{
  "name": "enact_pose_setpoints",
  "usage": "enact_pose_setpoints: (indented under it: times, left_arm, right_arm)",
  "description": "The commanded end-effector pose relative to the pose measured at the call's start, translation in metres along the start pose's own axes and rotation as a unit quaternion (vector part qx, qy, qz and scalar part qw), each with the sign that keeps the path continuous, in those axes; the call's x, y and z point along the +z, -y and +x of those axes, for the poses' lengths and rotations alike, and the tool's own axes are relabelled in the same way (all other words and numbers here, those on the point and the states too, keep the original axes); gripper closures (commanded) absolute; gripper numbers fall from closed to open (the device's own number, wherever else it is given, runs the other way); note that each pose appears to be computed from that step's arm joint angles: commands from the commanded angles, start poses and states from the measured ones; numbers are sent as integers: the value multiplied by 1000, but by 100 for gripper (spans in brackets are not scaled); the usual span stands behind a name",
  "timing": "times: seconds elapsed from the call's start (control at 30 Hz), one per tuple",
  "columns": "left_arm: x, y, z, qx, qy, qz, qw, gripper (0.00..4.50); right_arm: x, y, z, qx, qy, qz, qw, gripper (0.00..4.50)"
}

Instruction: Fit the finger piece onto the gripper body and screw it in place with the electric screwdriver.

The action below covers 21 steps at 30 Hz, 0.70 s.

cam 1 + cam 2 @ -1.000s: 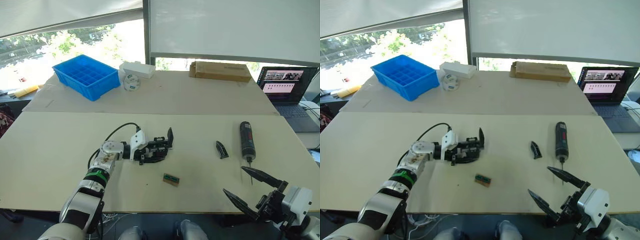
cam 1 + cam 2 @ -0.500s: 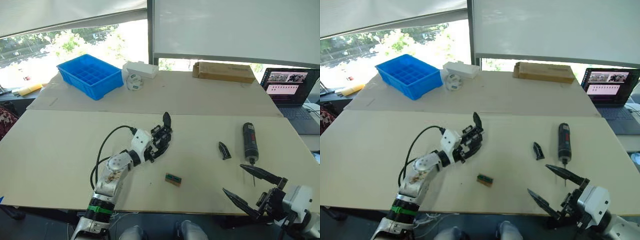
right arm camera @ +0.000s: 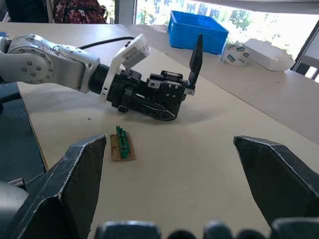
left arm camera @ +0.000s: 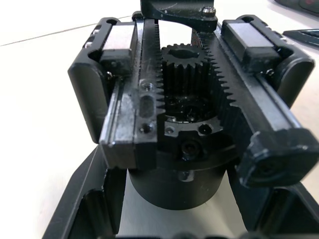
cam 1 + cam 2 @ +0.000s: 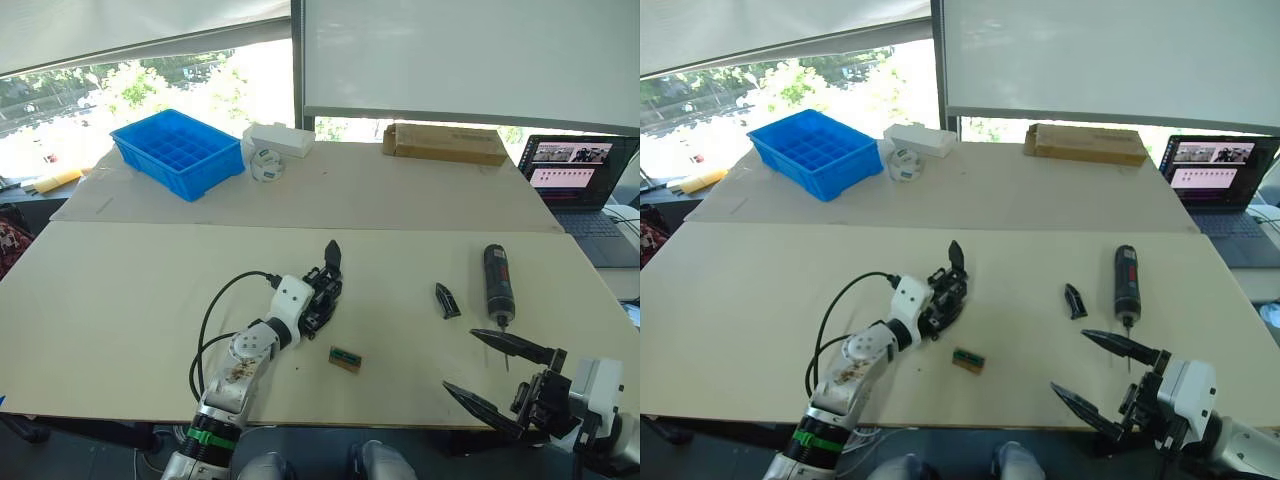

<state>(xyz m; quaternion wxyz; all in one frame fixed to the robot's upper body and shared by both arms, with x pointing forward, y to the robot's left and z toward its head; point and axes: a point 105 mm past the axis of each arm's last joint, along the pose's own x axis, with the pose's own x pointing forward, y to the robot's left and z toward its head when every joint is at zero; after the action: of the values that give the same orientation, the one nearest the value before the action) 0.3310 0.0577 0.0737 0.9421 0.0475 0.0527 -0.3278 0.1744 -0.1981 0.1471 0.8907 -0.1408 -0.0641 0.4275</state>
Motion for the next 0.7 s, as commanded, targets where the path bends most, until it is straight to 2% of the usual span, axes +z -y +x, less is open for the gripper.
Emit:
enact_pose_setpoints:
  times: [0.03, 0.13, 0.17, 0.33, 0.47, 0.53, 0.6, 0.7]
  left_arm:
    - [0, 2, -5, -15, -4, -23, 1000, 165]
    - [-1, 2, -12, -35, -9, -28, 999, 31]
    - [-2, -1, -15, -38, -11, -26, 999, 10]
    - [-7, -18, -35, -78, -24, -4, 997, 10]
    - [-4, -46, -44, -85, -15, 18, 996, 10]
    - [-1, -55, -44, -114, -14, 33, 993, 10]
    - [3, -50, -44, -186, -10, 55, 981, 10]
    - [9, -54, -31, -207, 4, 57, 977, 10]
  right_arm:
    - [5, 2, -6, -12, 6, -22, 1000, 0]
    - [2, 0, -9, -18, 2, -19, 1000, 0]
    - [1, -1, -10, -19, 0, -18, 1000, 0]
    - [0, -5, -12, -29, -2, -15, 999, 0]
    - [0, -7, -12, -32, -3, -14, 999, 0]
    - [0, -8, -12, -33, -3, -13, 999, 0]
    - [0, -9, -12, -33, -3, -11, 999, 0]
    - [0, -10, -8, -31, 0, -9, 999, 0]
